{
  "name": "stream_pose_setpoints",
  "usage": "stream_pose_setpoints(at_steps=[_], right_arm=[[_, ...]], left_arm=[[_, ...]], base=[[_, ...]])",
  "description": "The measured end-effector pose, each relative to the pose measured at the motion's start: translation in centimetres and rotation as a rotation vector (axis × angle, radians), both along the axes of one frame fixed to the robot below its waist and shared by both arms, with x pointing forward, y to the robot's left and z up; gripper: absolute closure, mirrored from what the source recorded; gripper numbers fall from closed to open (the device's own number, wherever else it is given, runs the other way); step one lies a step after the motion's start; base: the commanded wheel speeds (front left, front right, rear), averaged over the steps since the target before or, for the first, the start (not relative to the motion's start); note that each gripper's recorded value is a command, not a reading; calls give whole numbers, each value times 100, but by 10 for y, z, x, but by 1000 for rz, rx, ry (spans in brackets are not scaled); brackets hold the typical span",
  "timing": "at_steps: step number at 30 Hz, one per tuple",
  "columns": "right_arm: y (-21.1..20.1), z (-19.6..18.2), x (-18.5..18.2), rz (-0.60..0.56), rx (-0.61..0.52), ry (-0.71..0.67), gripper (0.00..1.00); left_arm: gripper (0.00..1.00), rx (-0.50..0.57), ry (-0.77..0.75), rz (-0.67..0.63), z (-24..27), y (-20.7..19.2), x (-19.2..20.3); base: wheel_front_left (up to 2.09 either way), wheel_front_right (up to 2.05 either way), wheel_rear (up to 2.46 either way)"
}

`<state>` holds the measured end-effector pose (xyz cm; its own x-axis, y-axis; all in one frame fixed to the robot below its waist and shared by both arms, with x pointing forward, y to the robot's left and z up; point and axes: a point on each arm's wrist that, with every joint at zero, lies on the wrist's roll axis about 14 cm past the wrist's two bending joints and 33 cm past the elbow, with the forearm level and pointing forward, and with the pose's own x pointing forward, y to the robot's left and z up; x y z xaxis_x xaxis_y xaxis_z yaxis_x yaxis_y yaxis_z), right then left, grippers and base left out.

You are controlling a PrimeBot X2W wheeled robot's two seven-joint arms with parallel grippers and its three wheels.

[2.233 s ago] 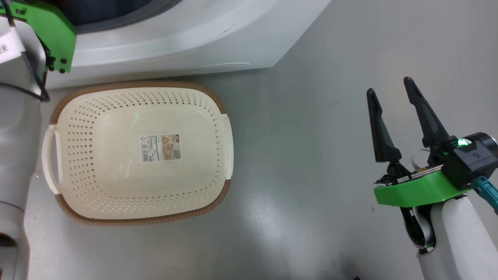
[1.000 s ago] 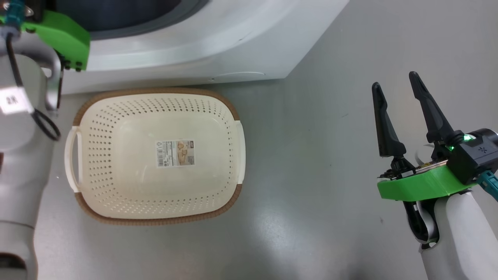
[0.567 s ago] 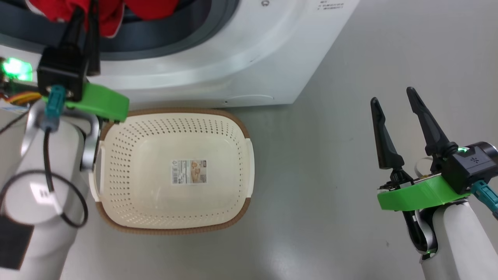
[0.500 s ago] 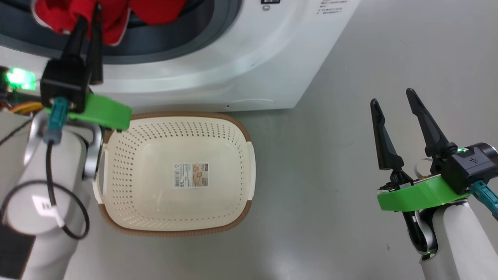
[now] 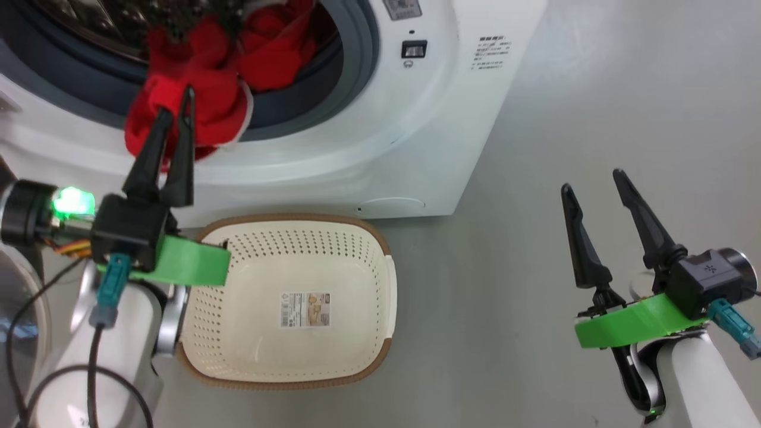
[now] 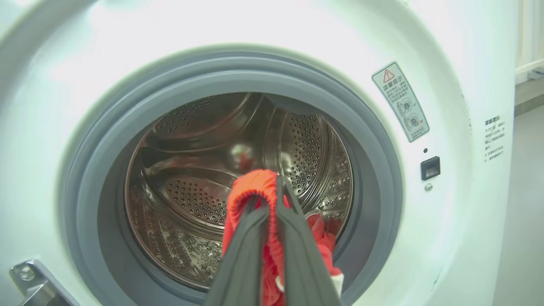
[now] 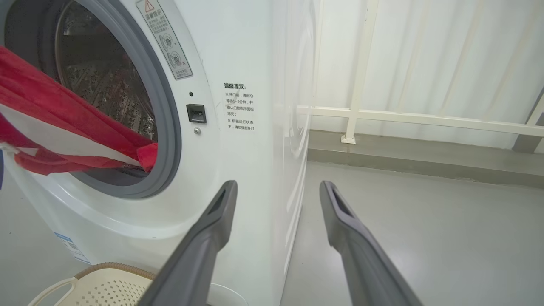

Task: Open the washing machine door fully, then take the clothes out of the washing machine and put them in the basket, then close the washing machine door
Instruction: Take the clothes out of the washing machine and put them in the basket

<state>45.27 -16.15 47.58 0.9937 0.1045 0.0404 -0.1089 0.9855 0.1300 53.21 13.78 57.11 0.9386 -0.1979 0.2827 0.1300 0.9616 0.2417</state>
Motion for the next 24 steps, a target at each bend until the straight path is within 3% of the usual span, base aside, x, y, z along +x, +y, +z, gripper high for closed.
stream_pose_setpoints(at_steps=[13, 19, 24], right_arm=[[0, 19, -18, -2, 1, -36, 0], [4, 20, -16, 10, 4, -40, 0], [6, 16, -16, 17, 5, -30, 0]], left_arm=[[100, -69, -58, -12, 34, -8, -47], [100, -122, 62, 0, 1, -6, -58], [100, -245, 219, -12, -42, -17, -60]], base=[[0, 0, 0], [0, 0, 0], [0, 0, 0]])
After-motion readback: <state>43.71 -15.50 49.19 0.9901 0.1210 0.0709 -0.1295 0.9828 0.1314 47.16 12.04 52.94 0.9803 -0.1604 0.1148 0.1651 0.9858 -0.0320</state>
